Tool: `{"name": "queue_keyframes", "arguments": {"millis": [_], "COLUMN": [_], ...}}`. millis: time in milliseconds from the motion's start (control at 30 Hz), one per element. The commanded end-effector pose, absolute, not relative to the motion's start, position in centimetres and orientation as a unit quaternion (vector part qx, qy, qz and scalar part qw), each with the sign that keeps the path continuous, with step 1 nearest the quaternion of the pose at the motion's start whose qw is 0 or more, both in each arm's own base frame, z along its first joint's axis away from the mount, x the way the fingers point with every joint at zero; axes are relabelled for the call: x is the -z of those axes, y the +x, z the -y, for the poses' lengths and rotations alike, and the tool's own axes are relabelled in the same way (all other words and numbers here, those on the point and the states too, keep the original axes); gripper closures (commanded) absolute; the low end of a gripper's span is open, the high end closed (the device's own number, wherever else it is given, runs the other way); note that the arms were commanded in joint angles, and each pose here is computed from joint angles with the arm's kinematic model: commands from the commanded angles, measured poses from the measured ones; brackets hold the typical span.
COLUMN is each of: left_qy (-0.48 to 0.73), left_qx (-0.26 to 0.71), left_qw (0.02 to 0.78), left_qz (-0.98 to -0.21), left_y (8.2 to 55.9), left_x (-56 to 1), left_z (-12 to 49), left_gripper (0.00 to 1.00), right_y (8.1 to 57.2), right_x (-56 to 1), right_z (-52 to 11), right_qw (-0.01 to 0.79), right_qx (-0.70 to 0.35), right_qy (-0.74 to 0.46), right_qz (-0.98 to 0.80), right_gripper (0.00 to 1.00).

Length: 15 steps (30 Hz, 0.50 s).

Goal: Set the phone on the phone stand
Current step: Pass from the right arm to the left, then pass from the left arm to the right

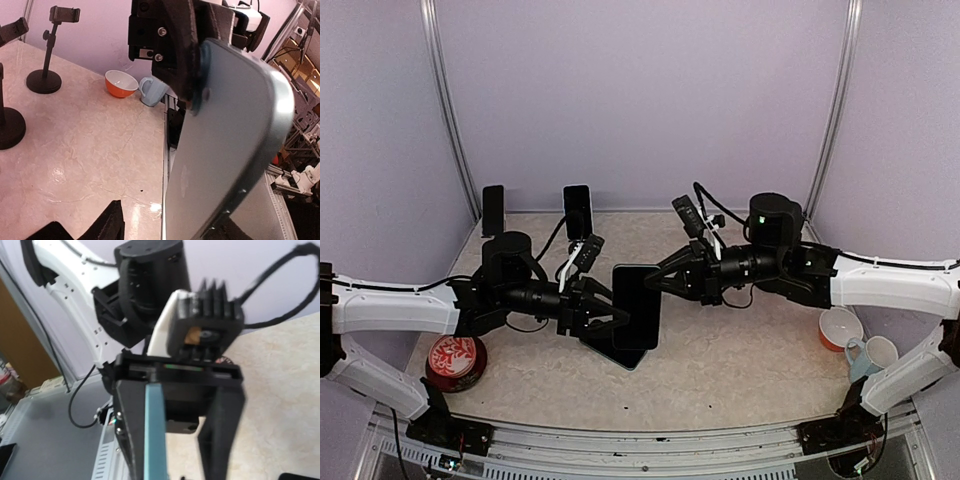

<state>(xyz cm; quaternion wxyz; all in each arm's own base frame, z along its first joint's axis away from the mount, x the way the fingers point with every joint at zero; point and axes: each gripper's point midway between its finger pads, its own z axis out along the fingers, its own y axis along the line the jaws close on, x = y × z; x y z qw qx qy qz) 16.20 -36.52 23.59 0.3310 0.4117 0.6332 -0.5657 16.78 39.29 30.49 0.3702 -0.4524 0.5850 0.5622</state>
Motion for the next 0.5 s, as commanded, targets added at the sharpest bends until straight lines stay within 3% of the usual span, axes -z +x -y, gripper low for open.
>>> {"name": "queue_keyframes", "arguments": {"millis": [0,200,367,467], "left_qy": [0.419,0.42,0.421,0.423], "left_qx": [0.577,0.581,0.583,0.583], "left_qw": [0.342,0.34,0.342,0.342], "left_qz": [-0.612,-0.608,-0.605,-0.604], "left_y": [16.1,16.0,16.0,16.0], "left_x": [-24.9,-25.0,-25.2,-25.2], "left_z": [36.9,37.0,37.0,37.0], "left_gripper": [0.58,0.97,1.0,1.0], "right_y": [17.5,17.5,17.4,17.2], "right_x": [-34.0,-33.7,-33.1,-32.6], "right_z": [-38.3,-38.3,-38.7,-39.1], "right_qw": [0.425,0.418,0.401,0.384], "right_qx": [-0.572,-0.58,-0.584,-0.586], "right_qy": [-0.43,-0.424,-0.434,-0.446], "right_qz": [-0.554,-0.556,-0.556,-0.557], "right_gripper": [1.0,1.0,0.98,0.71]}}
